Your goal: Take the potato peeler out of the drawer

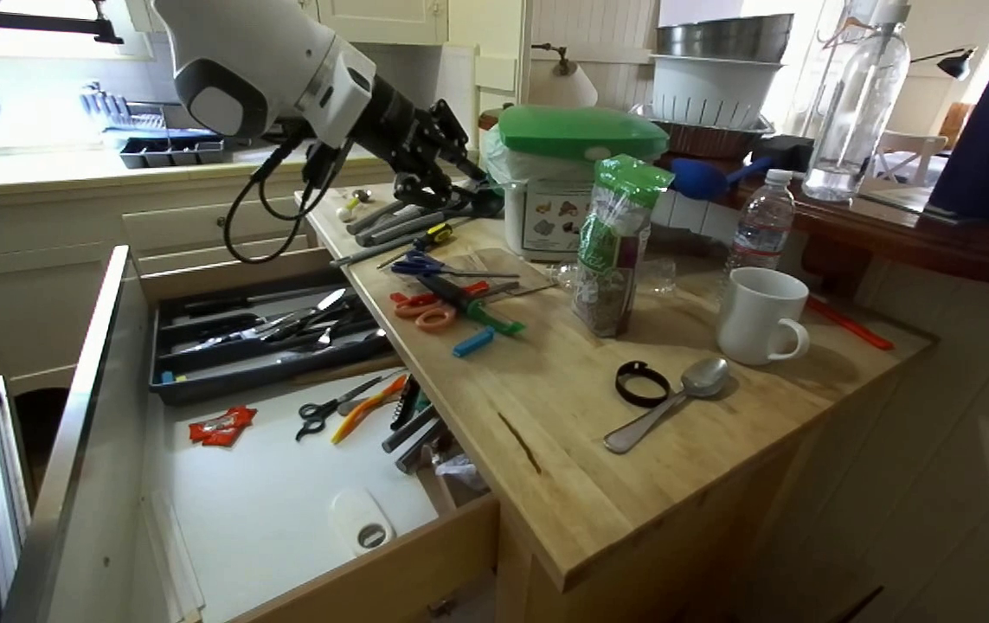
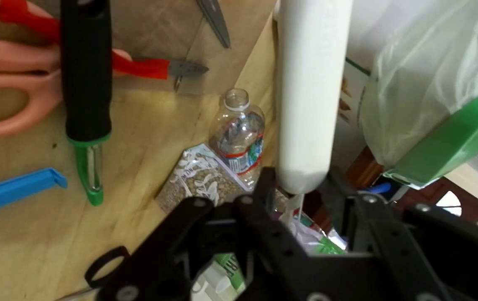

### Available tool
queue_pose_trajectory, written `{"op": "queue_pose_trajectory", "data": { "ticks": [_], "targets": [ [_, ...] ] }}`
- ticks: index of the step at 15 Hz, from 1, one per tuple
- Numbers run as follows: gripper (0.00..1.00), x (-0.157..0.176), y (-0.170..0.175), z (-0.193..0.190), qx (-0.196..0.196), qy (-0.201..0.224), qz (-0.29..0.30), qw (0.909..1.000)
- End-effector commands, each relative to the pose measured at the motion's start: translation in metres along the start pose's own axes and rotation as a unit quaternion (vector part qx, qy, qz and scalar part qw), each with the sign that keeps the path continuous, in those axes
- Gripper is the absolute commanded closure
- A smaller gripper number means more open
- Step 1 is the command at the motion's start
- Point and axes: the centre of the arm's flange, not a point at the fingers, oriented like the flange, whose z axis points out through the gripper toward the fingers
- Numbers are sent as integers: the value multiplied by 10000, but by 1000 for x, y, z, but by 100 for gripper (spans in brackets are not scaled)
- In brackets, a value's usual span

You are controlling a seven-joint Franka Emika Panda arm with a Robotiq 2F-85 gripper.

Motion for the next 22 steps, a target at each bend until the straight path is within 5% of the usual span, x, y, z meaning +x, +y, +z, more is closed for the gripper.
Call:
{"op": "queue_pose_trajectory", "data": {
  "ticks": [1,11,12,13,18,22],
  "targets": [
    [91,-7,1,49,-54,-329,629,9975],
    [91,-35,-10,120,-584,-806,1030,9897],
    [41,-40,-14,125,-562,-840,1006,9898],
    [40,-44,-20,126,-556,-818,990,9902],
    [4,-66,-75,57,60,-843,458,9954],
    [0,-103,-91,10,165,-1467,-273,9887]
  ]
}}
